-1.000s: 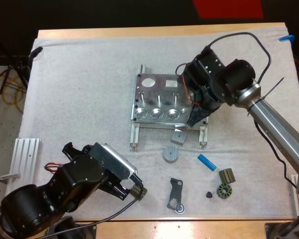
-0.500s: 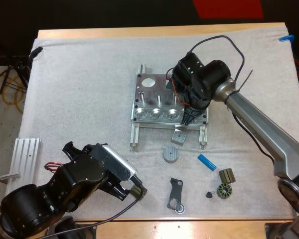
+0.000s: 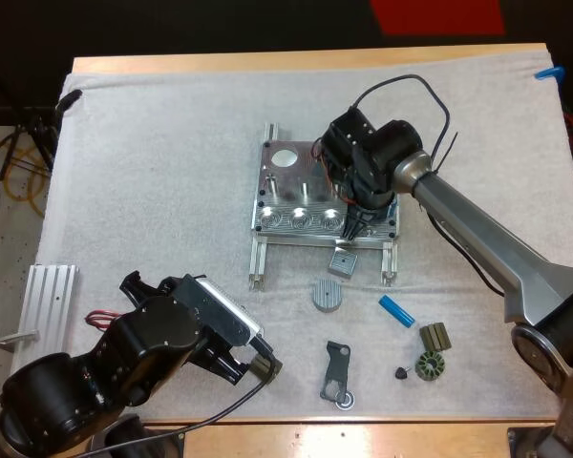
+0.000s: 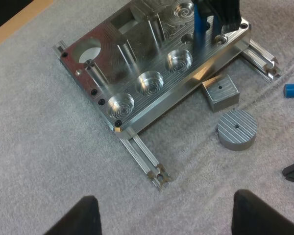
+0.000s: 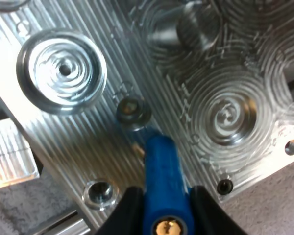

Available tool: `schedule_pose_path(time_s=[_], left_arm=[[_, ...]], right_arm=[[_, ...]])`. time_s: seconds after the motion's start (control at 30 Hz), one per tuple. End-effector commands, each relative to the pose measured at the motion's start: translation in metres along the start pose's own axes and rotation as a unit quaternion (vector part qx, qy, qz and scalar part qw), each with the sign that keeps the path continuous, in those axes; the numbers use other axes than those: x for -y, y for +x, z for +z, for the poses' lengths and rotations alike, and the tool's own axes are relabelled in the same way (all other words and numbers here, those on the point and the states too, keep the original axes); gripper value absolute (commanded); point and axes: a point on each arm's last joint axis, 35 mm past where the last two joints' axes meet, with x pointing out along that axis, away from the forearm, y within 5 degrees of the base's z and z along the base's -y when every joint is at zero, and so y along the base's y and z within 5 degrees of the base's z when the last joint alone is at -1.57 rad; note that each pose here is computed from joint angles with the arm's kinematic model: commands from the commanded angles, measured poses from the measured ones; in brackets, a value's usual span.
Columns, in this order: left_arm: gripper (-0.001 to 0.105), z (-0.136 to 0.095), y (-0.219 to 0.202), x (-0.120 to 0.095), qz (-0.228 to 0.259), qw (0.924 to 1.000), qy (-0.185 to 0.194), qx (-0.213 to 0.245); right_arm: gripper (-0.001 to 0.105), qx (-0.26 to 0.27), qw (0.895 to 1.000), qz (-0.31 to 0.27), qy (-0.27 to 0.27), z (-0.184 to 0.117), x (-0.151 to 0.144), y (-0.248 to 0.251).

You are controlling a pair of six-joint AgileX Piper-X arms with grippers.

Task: Load cells from right to left

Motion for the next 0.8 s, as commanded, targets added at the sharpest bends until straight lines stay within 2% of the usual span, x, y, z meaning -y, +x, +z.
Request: schedule_pose_path(time_s=[0.0,0.47,0.77], left_arm=[[0.057,-0.0006,-0.0006,-0.0007,0.009,1.0000,0.001,0.001],[0.057,-0.0006,-0.0006,-0.0007,0.009,0.9999,0.004,0.001],[0.057,-0.0006,-0.0006,-0.0007,0.009,0.9999,0.004,0.001]], right_arm=[[0.005,0.006,1.000,-0.009,-0.003,0.0001,0.0030,-0.0041],[0.005,-0.030,1.000,-0.002,-0.009,-0.0051,0.0003,-0.0004],[0.005,-0.013,1.000,0.015,-0.008,-0.0039,-0.0008,-0.0004]])
